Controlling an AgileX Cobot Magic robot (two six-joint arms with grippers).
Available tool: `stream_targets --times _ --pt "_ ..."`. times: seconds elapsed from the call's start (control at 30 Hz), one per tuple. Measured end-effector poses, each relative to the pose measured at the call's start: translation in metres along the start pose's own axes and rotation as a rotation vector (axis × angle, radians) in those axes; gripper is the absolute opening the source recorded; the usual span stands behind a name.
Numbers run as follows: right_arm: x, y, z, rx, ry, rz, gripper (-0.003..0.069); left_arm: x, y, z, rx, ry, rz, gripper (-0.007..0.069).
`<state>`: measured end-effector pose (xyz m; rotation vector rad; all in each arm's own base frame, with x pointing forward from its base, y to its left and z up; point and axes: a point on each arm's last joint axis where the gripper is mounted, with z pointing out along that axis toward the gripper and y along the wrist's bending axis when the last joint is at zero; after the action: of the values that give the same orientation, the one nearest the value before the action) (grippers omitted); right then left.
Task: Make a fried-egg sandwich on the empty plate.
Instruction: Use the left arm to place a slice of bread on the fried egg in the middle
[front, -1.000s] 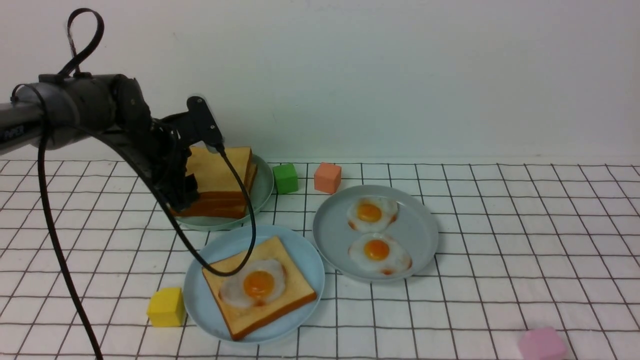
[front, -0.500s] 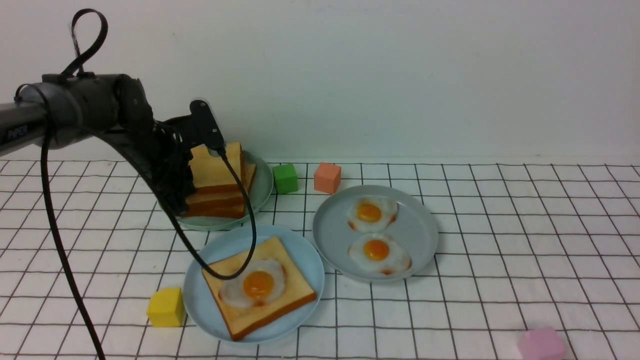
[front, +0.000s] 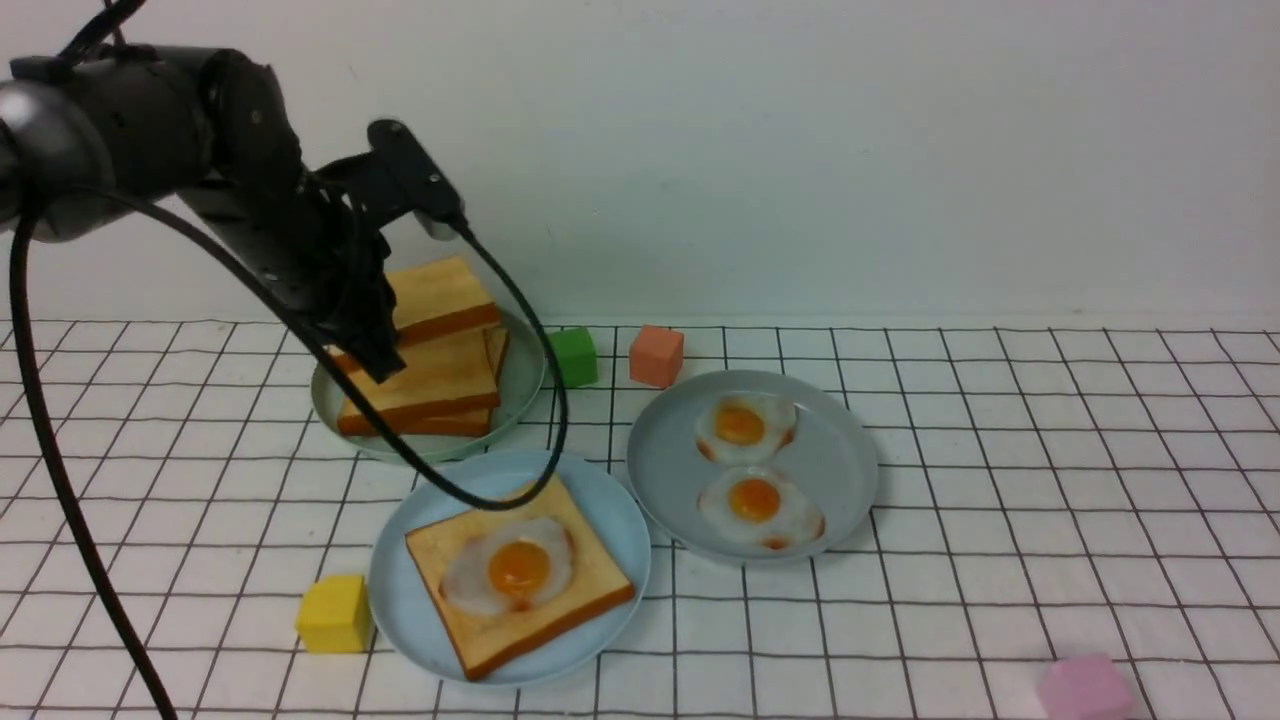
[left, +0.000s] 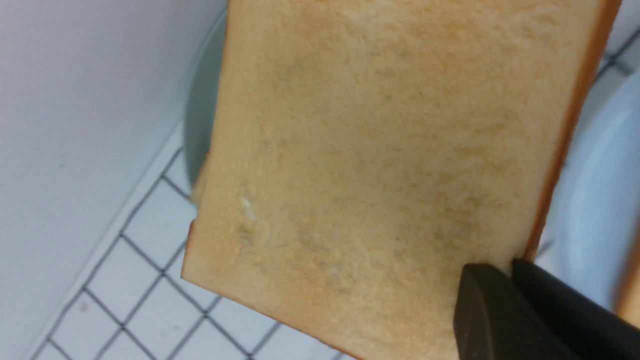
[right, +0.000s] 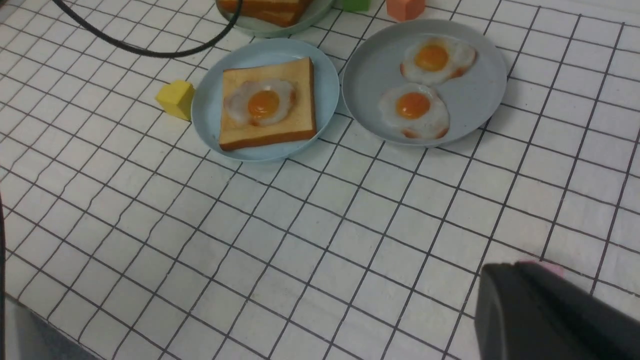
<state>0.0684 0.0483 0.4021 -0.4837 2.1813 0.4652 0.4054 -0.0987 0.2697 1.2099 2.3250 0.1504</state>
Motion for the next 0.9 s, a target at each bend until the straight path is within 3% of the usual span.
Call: stream_targets --times 0.17,0.37,0.5,0.9 --pt "0.002 0.0 0.0 0.0 0.023 0.0 0.0032 -0.009 -0.069 -0.013 0.072 0.057 -0.059 0.0003" --pt "0.002 0.0 0.0 0.0 0.026 0.0 0.0039 0.005 -0.133 0.005 0.081 0.12 0.017 0.0003" --pt "0.003 0.0 0.0 -0.003 0.028 0.002 0.0042 0.009 -0.148 0.013 0.092 0.125 0.019 0.0003" --pt "0.003 0.001 0.0 -0.012 0.028 0.006 0.0054 0.01 -0.149 0.016 0.089 0.125 -0.018 0.0003"
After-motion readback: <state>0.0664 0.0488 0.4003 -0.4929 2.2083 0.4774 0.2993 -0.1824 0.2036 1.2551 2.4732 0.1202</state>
